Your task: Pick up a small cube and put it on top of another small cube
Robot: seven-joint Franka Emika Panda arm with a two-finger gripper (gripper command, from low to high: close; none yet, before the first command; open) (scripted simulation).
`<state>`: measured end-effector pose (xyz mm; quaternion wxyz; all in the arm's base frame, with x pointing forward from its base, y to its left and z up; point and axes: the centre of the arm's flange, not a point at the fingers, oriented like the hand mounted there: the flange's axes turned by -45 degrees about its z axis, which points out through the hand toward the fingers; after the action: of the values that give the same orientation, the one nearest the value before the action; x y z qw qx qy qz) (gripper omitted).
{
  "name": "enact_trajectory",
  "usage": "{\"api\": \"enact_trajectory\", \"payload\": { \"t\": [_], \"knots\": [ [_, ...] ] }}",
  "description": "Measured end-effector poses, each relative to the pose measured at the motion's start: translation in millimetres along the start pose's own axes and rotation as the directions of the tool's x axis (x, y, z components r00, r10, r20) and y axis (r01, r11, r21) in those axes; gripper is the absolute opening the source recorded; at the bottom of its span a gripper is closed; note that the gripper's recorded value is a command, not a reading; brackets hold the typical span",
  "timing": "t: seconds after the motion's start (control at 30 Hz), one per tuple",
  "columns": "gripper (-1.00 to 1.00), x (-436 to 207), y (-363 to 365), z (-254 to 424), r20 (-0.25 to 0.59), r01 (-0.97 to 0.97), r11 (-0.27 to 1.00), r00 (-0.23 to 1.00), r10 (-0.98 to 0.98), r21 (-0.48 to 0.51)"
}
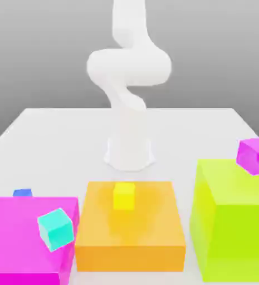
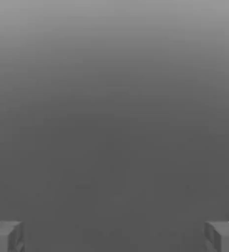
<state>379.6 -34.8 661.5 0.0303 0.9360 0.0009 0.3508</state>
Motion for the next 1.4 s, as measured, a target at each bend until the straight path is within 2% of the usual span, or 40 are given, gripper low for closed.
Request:
{"api": "enact_trajectory", "payload": {
  "t": [0.13,0.3,0.5,0.67,0.73,0.9,0.93,1.17,1.4],
  "knots": [
    [0.0,-35.9,61.5,94.8,0.153,0.066,0.996,0.987,-0.056,-0.059],
    [0.0,-114.1,137.4,184.0,0.333,0.126,0.99,0.938,-0.098,-0.063],
    [0.0,-245.9,208.8,252.3,0.513,0.15,0.989,0.848,-0.135,0.013],
    [0.0,-373.4,239.8,276.5,0.615,0.112,0.987,0.772,-0.159,0.115],
    [0.0,-409.2,240.4,285.2,0.633,0.103,0.983,0.754,-0.175,0.15],
    [0.0,-448.2,237.8,320.1,0.639,0.103,0.981,0.747,-0.184,0.162],
    [-1.0,-454.9,236.7,326.9,0.639,0.103,0.981,0.747,-0.184,0.162],
    [-1.0,-456.7,235.9,328.6,0.639,0.1,0.981,0.747,-0.183,0.165],
    [-1.0,-424.1,242.5,283.5,0.642,0.081,0.985,0.75,-0.162,0.155]
  ]
}}
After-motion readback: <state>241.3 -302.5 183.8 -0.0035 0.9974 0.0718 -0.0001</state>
